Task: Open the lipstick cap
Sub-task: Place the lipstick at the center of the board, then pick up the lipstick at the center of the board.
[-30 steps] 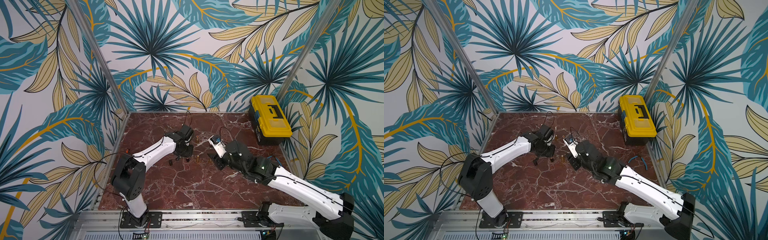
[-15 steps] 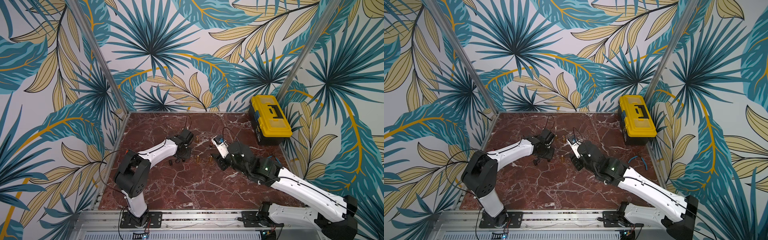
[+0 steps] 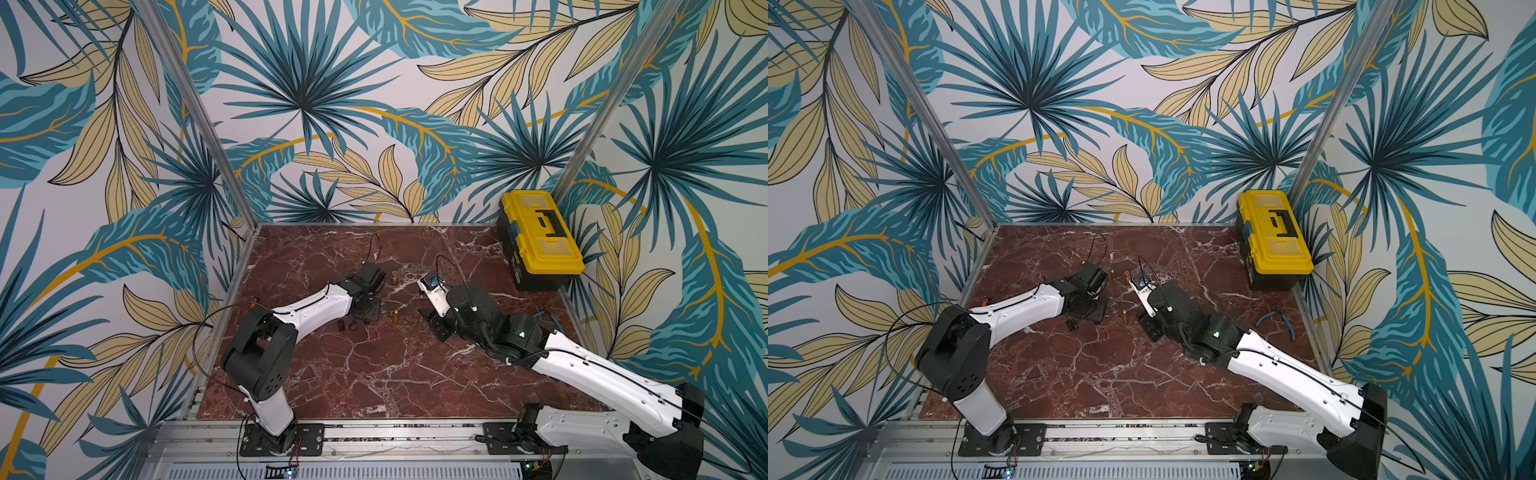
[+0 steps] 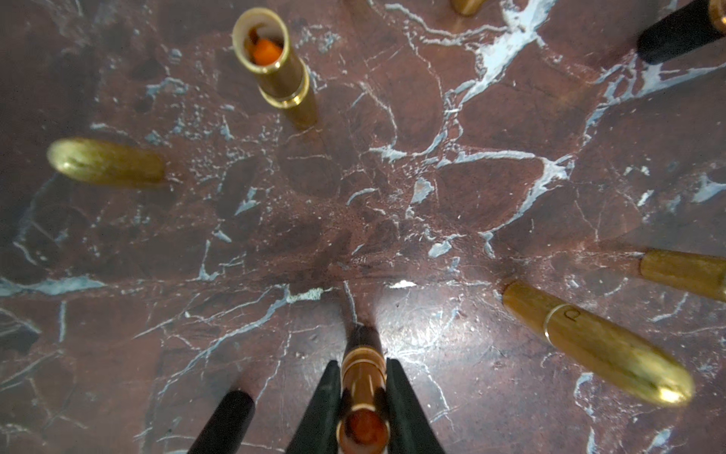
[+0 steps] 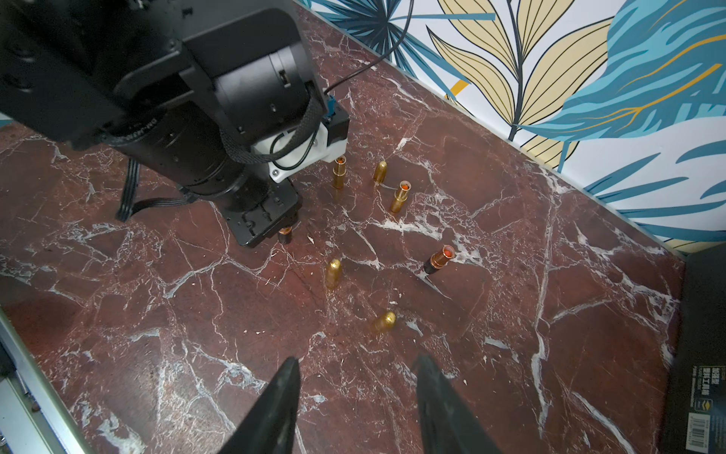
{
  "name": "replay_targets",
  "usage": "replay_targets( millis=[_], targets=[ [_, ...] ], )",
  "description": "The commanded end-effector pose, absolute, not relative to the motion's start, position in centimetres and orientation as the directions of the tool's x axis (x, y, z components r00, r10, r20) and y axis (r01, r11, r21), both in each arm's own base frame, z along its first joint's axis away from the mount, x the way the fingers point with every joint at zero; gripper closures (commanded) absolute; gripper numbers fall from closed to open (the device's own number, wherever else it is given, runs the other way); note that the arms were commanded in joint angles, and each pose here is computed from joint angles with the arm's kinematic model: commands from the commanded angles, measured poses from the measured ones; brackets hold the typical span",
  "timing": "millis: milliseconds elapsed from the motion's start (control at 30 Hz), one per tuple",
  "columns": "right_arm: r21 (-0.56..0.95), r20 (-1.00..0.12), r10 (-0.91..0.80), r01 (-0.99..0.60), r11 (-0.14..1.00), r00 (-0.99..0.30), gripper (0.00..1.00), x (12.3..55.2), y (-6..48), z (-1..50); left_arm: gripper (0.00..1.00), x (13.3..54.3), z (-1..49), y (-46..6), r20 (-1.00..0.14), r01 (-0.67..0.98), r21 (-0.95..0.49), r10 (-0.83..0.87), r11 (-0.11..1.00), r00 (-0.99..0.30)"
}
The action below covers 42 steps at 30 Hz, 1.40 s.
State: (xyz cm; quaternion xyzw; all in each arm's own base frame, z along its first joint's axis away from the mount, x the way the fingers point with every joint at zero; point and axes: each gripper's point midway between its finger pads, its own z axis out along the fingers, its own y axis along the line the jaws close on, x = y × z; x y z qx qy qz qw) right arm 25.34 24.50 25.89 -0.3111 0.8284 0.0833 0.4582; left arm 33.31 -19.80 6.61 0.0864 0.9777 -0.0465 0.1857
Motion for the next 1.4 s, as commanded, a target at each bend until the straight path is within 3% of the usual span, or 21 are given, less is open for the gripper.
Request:
replay_targets(
  millis=[0,167,333,500,700,1033,1367],
  targets=[
    [-0.16,-0.808,-0.448,-0.589,0.792,-0.383,0.5,25.5,24.5,25.9,0.7,32.9,6.8,-19.7,-0.375,0.18,-0.058,0.146,0.982,-0.916],
    [-0.16,-0.805,-0.45,-0.589,0.792,-0.386,0.5,25.6,24.6,25.7,0.67,32.9,7.1,-19.7,-0.381,0.181,-0.061,0.145,0.982,-0.913],
    [-0.159,-0.805,-0.447,-0.585,0.795,-0.389,0.5,25.5,24.4,25.7,0.52,33.2,8.8,-20.1,-0.419,0.181,-0.088,0.128,0.98,-0.899],
    [-0.155,-0.82,-0.426,-0.569,0.808,-0.382,0.51,25.3,23.7,26.4,0.49,33.5,13.0,-22.1,-0.475,0.21,-0.199,0.093,0.957,-0.875],
    [-0.188,-0.825,-0.42,-0.516,0.836,-0.38,0.51,25.3,21.9,26.9,0.45,34.4,16.1,-25.9,-0.522,0.297,-0.234,0.138,0.926,-0.842],
    [-0.158,-0.843,-0.371,-0.48,0.863,-0.389,0.54,24.5,20.2,27.4,0.43,35.6,12.7,-30.7,-0.427,0.354,-0.202,0.243,0.913,-0.871],
    [-0.159,-0.843,-0.37,-0.475,0.865,-0.391,0.56,24.2,19.7,26.9,0.46,35.8,10.5,-30.1,-0.384,0.343,-0.121,0.275,0.932,-0.881]
  ],
)
